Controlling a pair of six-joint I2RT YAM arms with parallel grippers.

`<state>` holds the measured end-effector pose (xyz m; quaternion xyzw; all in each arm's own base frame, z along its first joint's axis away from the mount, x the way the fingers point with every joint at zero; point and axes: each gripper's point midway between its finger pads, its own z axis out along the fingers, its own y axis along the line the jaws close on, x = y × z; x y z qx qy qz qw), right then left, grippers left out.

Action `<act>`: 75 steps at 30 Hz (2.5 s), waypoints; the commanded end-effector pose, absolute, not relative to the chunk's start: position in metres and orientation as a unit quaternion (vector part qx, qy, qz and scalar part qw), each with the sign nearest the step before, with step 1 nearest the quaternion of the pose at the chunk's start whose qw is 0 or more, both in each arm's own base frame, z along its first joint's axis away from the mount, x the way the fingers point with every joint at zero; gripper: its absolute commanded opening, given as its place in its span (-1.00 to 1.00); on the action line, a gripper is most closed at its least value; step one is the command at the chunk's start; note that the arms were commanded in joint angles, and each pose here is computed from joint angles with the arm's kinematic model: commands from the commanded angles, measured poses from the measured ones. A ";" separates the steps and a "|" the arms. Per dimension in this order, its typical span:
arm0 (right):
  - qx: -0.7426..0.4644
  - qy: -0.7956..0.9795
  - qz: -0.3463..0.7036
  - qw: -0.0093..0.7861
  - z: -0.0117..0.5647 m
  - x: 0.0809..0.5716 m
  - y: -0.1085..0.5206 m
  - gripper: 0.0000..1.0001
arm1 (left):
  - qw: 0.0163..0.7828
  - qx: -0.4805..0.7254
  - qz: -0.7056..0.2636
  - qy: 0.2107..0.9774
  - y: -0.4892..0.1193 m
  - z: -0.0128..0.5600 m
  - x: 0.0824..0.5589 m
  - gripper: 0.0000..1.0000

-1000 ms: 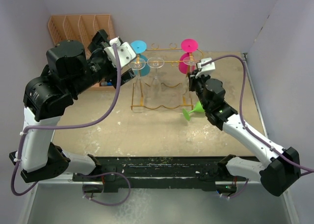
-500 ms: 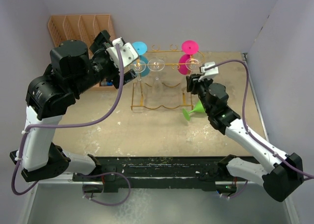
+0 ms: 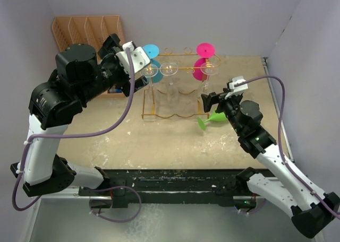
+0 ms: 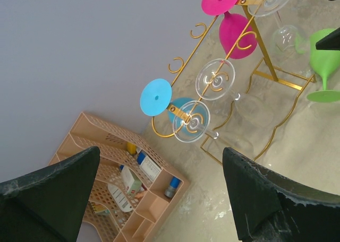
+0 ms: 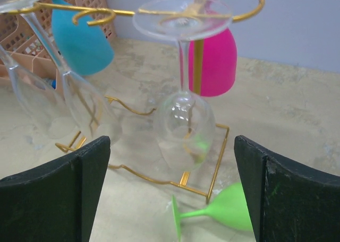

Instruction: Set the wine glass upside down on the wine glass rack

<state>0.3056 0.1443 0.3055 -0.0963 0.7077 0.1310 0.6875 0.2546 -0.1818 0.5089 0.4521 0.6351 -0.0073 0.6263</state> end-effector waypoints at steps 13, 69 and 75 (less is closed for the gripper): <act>0.083 0.715 0.214 0.661 0.273 0.292 0.071 0.99 | 0.651 0.429 -0.042 0.624 -0.187 0.518 0.237 0.99; 0.160 0.793 0.394 0.436 0.075 0.361 0.057 -0.51 | 0.593 0.407 -0.112 0.686 -0.192 0.473 0.256 0.99; 0.157 0.801 0.384 0.432 0.080 0.334 0.061 -0.14 | 0.588 0.409 -0.114 0.688 -0.189 0.467 0.251 0.99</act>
